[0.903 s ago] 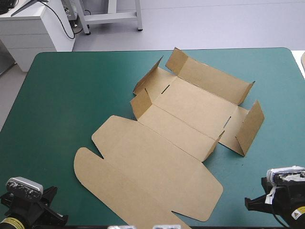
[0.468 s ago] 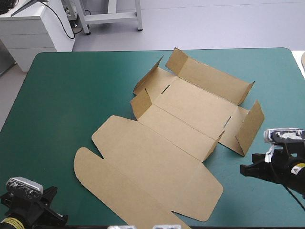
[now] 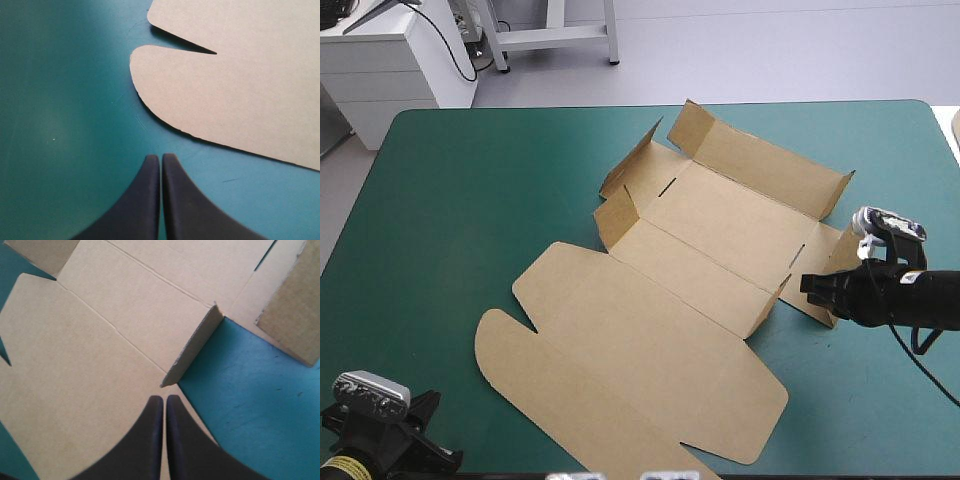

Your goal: Fold the box

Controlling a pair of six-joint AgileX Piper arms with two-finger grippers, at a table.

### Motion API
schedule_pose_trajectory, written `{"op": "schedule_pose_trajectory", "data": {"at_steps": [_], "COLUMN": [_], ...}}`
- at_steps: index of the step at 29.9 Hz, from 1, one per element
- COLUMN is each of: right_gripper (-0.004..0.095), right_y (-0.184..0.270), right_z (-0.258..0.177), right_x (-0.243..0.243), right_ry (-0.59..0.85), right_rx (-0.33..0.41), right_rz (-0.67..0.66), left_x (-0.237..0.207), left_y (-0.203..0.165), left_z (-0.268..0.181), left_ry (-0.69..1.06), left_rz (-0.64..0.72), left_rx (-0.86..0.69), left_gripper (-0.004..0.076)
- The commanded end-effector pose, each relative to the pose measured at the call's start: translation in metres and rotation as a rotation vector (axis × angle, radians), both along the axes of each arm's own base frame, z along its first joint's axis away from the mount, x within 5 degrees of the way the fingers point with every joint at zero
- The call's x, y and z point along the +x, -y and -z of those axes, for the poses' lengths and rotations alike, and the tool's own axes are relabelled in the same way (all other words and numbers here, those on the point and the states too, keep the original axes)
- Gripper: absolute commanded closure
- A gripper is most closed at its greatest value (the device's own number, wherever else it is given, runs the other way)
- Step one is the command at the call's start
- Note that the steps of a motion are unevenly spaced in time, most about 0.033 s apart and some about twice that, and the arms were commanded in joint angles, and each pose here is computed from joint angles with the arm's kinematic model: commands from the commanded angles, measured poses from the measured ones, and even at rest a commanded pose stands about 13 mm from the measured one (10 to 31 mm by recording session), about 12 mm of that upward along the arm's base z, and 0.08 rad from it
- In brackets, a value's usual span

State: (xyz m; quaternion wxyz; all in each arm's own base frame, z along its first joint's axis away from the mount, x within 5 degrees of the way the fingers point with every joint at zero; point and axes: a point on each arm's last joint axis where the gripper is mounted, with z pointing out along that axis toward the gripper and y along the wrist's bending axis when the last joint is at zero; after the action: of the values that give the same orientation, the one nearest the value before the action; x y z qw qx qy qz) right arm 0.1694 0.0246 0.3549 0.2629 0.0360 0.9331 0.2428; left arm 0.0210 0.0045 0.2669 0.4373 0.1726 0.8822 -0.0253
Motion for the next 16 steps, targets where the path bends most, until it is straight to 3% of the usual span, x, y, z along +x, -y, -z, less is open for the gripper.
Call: {"op": "schedule_pose_trajectory", "data": {"at_steps": [1, 6, 16], "right_gripper": [0.0766, 0.0603, 0.0572], "right_y": [-0.004, -0.003, -0.007], "right_z": [-0.004, 0.011, 0.045], "right_x": [0.017, 0.039, 0.071], "right_ry": [-0.015, -0.109, -0.309], "right_rx": [0.111, 0.178, 0.229], "right_rz": [0.039, 0.089, 0.154], "left_x": [0.004, 0.004, 0.004], "left_y": [0.002, 0.002, 0.002], "left_z": [-0.011, -0.011, -0.011], "left_ry": [0.058, 0.058, 0.058], "left_rz": [0.007, 0.007, 0.007], "left_rx": [-0.024, -0.024, -0.024], "left_gripper": [0.0731, 0.0731, 0.0731]}}
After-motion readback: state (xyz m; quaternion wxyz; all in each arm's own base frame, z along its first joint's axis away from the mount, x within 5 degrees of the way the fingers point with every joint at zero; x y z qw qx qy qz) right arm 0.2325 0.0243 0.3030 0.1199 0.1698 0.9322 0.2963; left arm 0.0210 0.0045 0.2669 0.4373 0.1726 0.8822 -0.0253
